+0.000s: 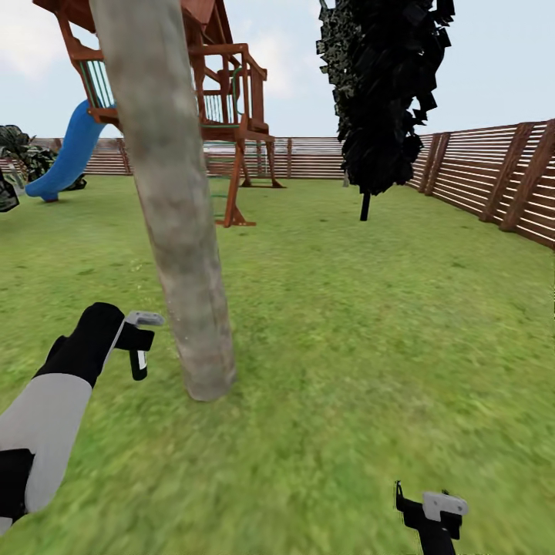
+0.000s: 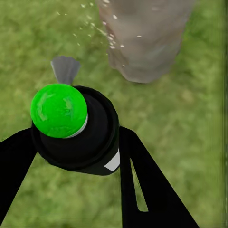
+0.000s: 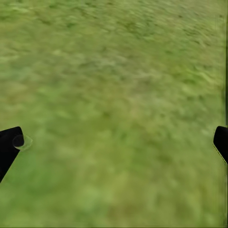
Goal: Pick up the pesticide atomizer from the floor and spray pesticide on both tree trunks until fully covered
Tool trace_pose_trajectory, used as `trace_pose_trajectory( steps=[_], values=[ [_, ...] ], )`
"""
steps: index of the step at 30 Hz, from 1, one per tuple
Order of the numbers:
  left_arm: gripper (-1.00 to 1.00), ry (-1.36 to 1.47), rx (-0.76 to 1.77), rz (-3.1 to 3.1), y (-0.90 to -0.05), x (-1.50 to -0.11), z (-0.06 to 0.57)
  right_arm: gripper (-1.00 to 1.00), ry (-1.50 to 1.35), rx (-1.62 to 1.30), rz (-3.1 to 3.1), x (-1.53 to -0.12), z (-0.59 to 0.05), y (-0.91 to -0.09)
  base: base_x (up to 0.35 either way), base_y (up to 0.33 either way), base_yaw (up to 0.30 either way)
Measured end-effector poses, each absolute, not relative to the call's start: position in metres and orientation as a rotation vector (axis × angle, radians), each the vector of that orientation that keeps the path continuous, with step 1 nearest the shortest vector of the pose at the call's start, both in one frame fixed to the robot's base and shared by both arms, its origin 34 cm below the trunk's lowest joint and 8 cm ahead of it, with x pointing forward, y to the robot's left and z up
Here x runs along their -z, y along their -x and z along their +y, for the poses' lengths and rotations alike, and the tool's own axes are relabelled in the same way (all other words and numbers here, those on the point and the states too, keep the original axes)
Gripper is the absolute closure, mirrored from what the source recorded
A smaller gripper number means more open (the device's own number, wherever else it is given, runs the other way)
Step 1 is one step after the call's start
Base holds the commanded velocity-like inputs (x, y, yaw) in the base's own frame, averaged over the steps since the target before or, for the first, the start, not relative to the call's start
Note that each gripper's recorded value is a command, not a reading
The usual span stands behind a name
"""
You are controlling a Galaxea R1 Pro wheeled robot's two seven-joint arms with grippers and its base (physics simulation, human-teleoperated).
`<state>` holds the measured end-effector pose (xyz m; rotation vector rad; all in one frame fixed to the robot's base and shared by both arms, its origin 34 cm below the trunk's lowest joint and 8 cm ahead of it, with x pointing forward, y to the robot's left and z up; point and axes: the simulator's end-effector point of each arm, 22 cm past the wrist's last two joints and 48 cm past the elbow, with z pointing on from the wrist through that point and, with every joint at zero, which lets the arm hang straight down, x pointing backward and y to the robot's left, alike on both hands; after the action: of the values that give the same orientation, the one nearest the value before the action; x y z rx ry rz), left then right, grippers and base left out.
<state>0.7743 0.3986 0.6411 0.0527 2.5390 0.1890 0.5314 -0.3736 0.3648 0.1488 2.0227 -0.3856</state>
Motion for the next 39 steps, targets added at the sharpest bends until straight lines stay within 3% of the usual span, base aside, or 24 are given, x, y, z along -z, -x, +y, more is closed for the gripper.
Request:
trace_pose_trajectory(
  steps=[9,26,39],
  values=[
    [1.0,-0.053,-0.183,2.542,-0.7734,-0.6388,0.3966,-1.0,-0.148,0.385,2.023,-0.3648,-0.3735,-0.5314,-0.179,-0.217,0.208],
    [1.0,-0.06,-0.186,2.548,-0.7719,-0.6354,0.3951,-1.0,-0.15,0.386,2.023,-0.3648,-0.3741,-0.5312,0.161,-0.201,0.017],
    [1.0,-0.057,-0.186,2.549,-0.7716,-0.635,0.3957,-1.0,-0.149,0.386,2.023,-0.3648,-0.3736,-0.5313,0.048,-0.274,0.263]
  ],
)
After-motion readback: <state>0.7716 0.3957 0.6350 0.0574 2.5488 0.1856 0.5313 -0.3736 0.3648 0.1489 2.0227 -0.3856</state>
